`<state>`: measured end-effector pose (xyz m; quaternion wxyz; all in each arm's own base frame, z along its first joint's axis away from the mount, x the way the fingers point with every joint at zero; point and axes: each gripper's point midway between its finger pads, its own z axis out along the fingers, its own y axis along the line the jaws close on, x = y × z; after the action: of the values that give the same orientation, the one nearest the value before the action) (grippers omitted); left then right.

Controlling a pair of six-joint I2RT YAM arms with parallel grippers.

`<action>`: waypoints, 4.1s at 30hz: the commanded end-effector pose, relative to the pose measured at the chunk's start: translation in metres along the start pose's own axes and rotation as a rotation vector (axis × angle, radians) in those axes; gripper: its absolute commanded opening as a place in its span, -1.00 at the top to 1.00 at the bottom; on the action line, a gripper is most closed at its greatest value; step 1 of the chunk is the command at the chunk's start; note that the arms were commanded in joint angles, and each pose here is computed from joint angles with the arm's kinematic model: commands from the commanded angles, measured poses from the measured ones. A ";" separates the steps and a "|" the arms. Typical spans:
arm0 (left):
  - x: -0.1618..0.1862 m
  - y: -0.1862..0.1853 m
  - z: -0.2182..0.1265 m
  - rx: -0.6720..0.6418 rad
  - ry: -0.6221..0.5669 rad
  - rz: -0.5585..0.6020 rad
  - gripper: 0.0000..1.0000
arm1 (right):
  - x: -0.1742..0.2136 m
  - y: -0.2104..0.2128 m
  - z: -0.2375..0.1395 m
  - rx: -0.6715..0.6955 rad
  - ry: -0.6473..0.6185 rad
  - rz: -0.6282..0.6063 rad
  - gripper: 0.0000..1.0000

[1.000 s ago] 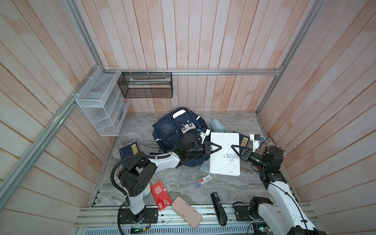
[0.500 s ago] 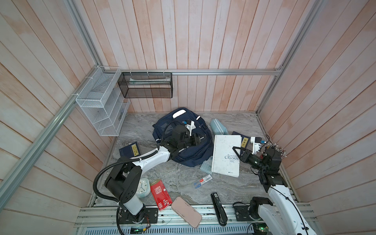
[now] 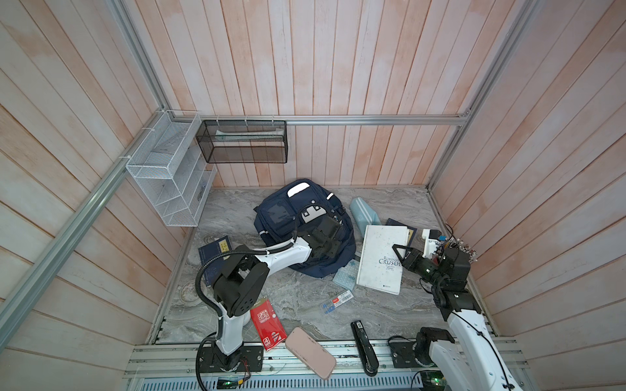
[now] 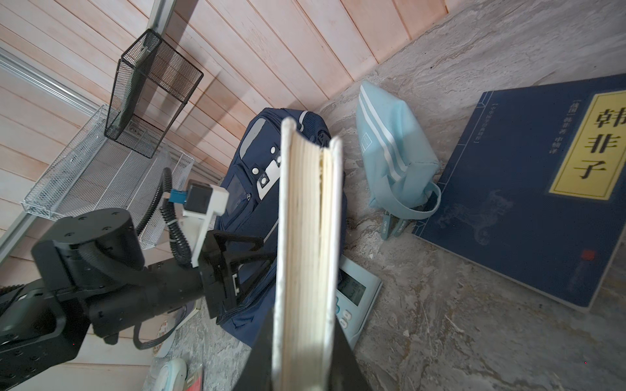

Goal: Pack the student bag

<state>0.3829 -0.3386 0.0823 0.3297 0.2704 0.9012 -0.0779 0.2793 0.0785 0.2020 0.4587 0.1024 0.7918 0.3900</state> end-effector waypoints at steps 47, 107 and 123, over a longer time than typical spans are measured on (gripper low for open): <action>-0.158 0.056 -0.176 0.293 -0.342 -0.230 1.00 | -0.001 0.126 0.254 -0.220 -0.358 0.284 1.00; -0.067 0.053 -0.110 0.098 -0.148 -0.298 0.44 | -0.093 -0.143 0.116 0.883 -0.005 -0.173 -0.96; -0.063 -0.093 -0.124 0.408 -0.135 -0.213 -0.05 | -0.084 -0.238 0.192 0.988 0.317 -0.120 -0.65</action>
<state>0.3089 -0.3964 0.2227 0.3315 0.2331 0.8678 -0.2875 0.5332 -0.0245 0.0473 0.2928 0.2168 0.9303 -0.0415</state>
